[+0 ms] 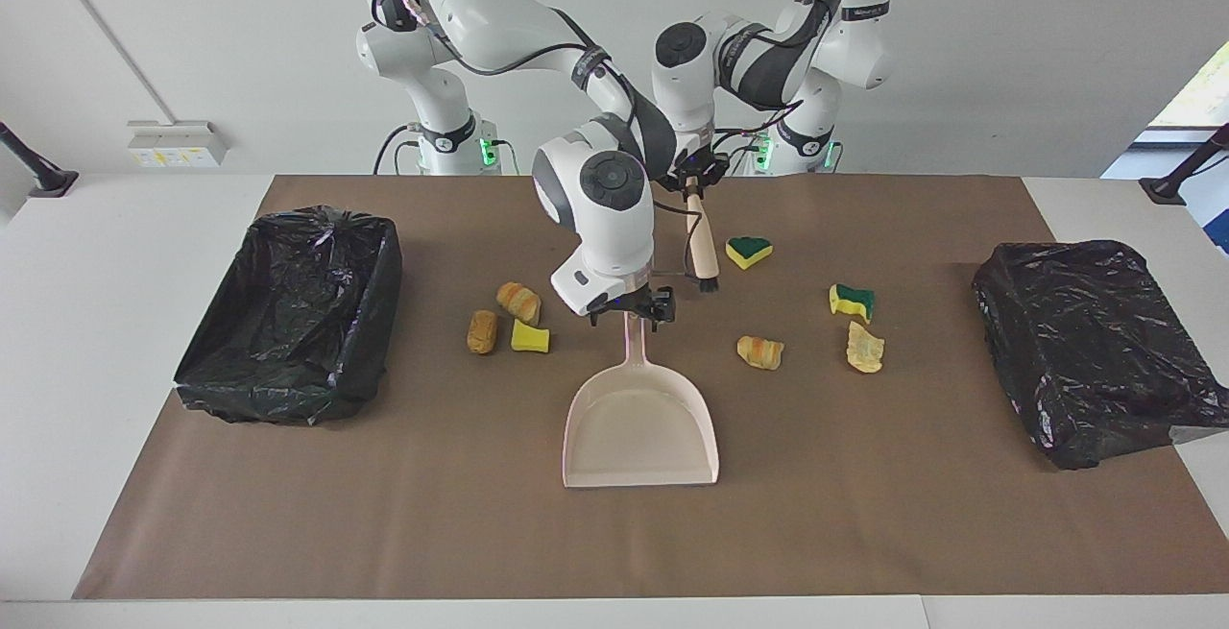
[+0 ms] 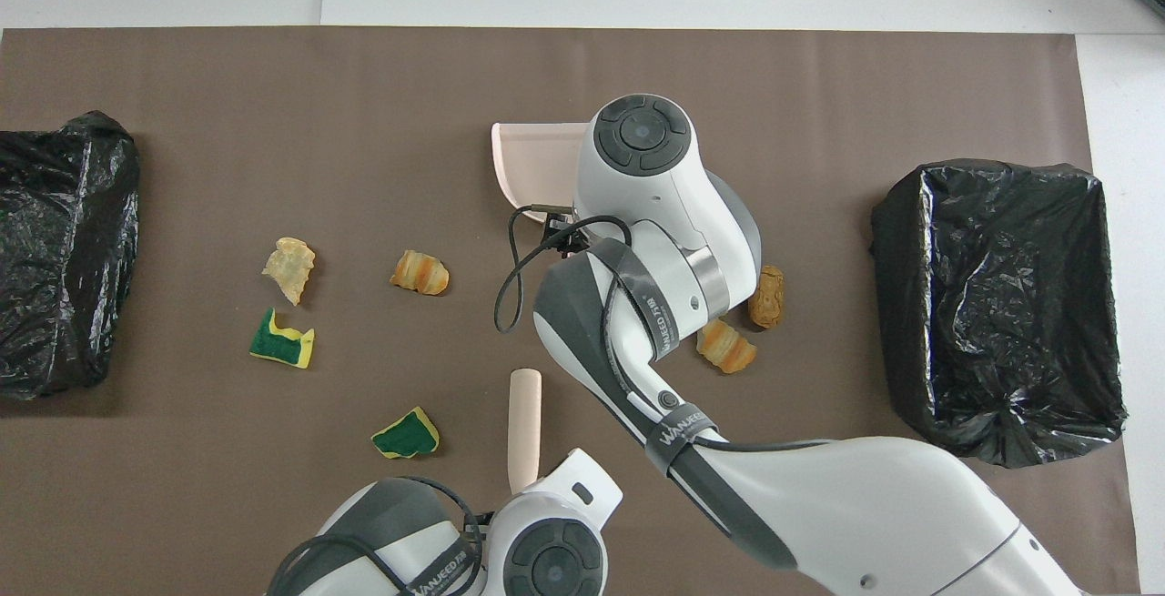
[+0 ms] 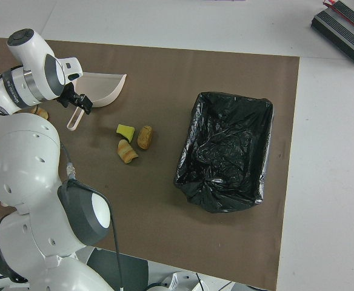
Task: Sweep and dump trash in bin
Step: 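Grasp the dustpan handle with the right gripper while the left gripper grasps the brush, then move the brush with the left gripper behind the bread and sponges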
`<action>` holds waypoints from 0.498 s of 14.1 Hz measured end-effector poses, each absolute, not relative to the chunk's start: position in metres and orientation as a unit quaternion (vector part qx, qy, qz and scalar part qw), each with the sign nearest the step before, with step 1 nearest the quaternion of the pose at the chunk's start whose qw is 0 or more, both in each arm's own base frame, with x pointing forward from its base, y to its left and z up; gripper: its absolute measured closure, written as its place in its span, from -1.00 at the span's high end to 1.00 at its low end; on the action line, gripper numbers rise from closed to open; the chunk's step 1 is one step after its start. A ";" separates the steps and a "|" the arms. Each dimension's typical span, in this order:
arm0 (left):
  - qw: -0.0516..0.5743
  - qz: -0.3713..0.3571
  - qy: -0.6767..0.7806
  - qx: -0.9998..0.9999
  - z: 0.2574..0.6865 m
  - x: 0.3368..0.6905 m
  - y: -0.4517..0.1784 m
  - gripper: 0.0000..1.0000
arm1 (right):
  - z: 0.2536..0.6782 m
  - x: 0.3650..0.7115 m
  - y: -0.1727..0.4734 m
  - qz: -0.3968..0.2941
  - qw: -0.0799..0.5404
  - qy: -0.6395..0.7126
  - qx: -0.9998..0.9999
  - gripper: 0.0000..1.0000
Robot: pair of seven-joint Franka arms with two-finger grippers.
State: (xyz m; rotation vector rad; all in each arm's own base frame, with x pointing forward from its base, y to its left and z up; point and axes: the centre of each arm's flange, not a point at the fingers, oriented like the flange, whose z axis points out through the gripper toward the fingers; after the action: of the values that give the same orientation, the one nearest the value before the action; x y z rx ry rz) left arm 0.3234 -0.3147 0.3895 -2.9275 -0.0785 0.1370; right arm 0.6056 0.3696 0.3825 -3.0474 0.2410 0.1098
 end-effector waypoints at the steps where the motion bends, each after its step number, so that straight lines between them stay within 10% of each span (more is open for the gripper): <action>1: 0.114 0.039 -0.046 -0.992 0.394 0.340 -0.293 -0.49 | 0.379 0.605 0.372 0.037 0.043 0.076 -0.995 1.00; 5: 0.146 0.010 -0.049 -0.988 0.403 0.408 -0.203 -0.49 | 0.366 0.603 0.373 0.042 0.043 0.059 -0.996 0.99; 7: 0.142 0.012 -0.044 -0.989 0.403 0.433 -0.163 -0.49 | 0.363 0.602 0.373 0.045 0.042 0.043 -0.997 0.64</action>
State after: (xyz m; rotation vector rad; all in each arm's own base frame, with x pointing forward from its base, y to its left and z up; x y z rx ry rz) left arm 0.4326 -0.1629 0.4035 -2.8544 -0.1276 0.0349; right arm 0.6022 0.3726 0.3627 -3.0520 0.1321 0.1370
